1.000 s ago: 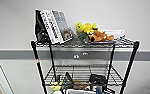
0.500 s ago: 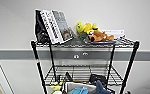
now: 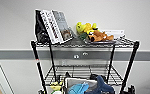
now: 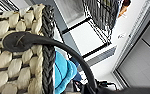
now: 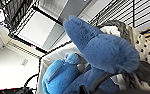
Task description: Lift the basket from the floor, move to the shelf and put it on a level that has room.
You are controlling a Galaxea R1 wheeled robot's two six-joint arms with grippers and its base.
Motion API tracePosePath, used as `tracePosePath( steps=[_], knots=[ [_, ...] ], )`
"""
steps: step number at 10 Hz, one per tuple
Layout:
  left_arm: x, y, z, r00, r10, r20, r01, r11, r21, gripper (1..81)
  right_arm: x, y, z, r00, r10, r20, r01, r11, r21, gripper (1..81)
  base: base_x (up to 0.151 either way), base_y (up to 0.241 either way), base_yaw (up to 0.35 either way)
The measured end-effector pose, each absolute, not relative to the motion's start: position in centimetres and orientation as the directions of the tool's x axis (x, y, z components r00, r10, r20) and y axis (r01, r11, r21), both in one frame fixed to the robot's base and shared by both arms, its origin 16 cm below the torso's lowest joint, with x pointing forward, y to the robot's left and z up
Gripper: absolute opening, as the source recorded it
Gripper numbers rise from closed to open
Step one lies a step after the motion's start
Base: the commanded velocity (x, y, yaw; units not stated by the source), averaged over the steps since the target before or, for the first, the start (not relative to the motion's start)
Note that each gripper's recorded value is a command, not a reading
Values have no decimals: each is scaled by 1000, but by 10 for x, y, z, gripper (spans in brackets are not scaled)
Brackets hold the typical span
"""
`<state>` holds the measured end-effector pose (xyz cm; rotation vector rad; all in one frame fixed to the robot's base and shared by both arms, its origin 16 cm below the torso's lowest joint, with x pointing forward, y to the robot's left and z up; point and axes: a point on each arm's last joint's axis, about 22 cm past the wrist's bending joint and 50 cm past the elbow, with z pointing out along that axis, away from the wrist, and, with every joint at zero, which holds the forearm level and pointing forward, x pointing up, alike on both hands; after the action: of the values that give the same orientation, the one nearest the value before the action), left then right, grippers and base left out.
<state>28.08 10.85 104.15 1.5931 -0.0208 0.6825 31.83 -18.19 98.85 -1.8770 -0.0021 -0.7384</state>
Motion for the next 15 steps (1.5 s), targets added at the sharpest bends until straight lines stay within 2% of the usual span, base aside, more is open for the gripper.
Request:
tracePosePath(
  steps=[10,15],
  knots=[
    [301,113,1120,776,359,518,-504,-139,852,10,340,-182,1072,765,-339,547,411,-397,-821,10,0,0,0],
    [324,120,1131,779,369,506,-480,-167,861,10,350,-178,1092,765,-333,552,422,-388,-819,10,0,0,0]
  ],
)
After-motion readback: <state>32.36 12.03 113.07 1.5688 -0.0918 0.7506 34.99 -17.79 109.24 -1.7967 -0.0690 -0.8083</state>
